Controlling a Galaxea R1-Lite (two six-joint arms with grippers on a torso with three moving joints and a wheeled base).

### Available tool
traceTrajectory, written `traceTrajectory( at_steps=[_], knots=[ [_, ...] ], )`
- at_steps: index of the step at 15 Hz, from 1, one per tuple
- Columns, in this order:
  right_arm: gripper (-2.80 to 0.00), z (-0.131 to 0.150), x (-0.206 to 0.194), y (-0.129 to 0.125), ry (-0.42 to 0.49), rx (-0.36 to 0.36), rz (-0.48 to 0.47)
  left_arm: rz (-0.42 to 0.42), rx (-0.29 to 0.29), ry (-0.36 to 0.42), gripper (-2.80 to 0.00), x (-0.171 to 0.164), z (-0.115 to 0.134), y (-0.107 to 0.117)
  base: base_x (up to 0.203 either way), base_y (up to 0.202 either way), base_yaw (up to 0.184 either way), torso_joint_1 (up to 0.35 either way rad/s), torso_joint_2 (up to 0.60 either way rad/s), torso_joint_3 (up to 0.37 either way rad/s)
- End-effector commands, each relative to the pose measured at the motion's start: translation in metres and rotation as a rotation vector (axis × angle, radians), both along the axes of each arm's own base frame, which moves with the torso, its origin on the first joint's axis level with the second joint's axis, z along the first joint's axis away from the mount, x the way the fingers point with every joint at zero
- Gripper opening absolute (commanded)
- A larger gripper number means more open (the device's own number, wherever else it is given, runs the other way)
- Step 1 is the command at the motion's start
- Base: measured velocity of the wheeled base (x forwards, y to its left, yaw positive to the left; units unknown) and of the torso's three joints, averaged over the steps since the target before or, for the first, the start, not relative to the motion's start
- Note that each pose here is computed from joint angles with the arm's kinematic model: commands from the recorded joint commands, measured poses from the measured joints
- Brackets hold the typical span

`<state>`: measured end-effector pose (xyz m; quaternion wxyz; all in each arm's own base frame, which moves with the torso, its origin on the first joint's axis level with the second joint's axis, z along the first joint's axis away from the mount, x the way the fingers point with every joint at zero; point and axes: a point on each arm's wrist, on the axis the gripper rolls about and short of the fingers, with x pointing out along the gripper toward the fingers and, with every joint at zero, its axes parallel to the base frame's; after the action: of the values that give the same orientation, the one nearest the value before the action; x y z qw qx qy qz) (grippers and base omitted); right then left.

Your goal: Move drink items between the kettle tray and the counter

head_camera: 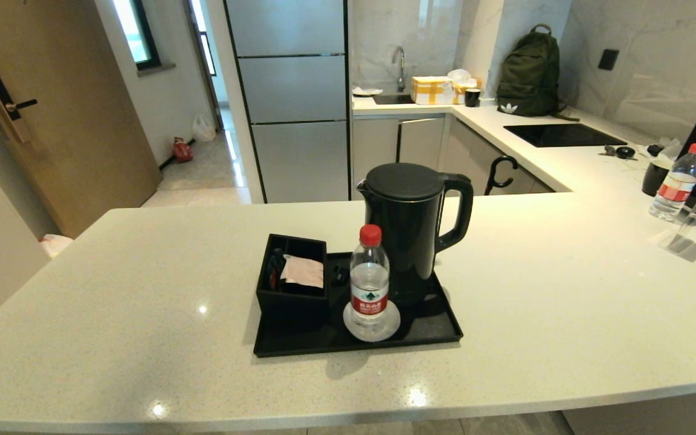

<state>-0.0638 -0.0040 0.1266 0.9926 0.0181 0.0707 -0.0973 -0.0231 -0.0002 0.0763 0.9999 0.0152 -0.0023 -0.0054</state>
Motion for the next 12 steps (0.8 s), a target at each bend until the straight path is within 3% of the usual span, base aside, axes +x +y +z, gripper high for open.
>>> traceTrajectory(
  at_steps=[1,3,4,6,12],
  knots=[
    [-2.8,-0.028,0.031,0.001,-0.169,-0.023,0.054,0.0,0.0,0.001,-2.8,0.0,0.0,0.0,0.0,0.0,0.0,0.0,0.0,0.0],
    [-2.8,-0.039,0.04,0.003,-0.253,-0.045,0.147,0.0,0.0,0.001,-2.8,0.0,0.0,0.0,0.0,0.0,0.0,0.0,0.0,0.0],
    [-2.8,-0.041,0.04,0.003,-0.242,-0.05,0.162,0.0,0.002,0.001,-2.8,0.0,0.0,0.0,0.0,0.0,0.0,0.0,0.0,0.0],
    [-2.8,-0.052,0.041,0.004,-0.125,-0.047,0.188,0.0,0.0,0.001,-2.8,0.0,0.0,0.0,0.0,0.0,0.0,0.0,0.0,0.0],
    [-2.8,-0.051,0.041,0.004,-0.149,-0.03,0.184,0.0,0.0,0.001,-2.8,0.0,0.0,0.0,0.0,0.0,0.0,0.0,0.0,0.0]
  ],
)
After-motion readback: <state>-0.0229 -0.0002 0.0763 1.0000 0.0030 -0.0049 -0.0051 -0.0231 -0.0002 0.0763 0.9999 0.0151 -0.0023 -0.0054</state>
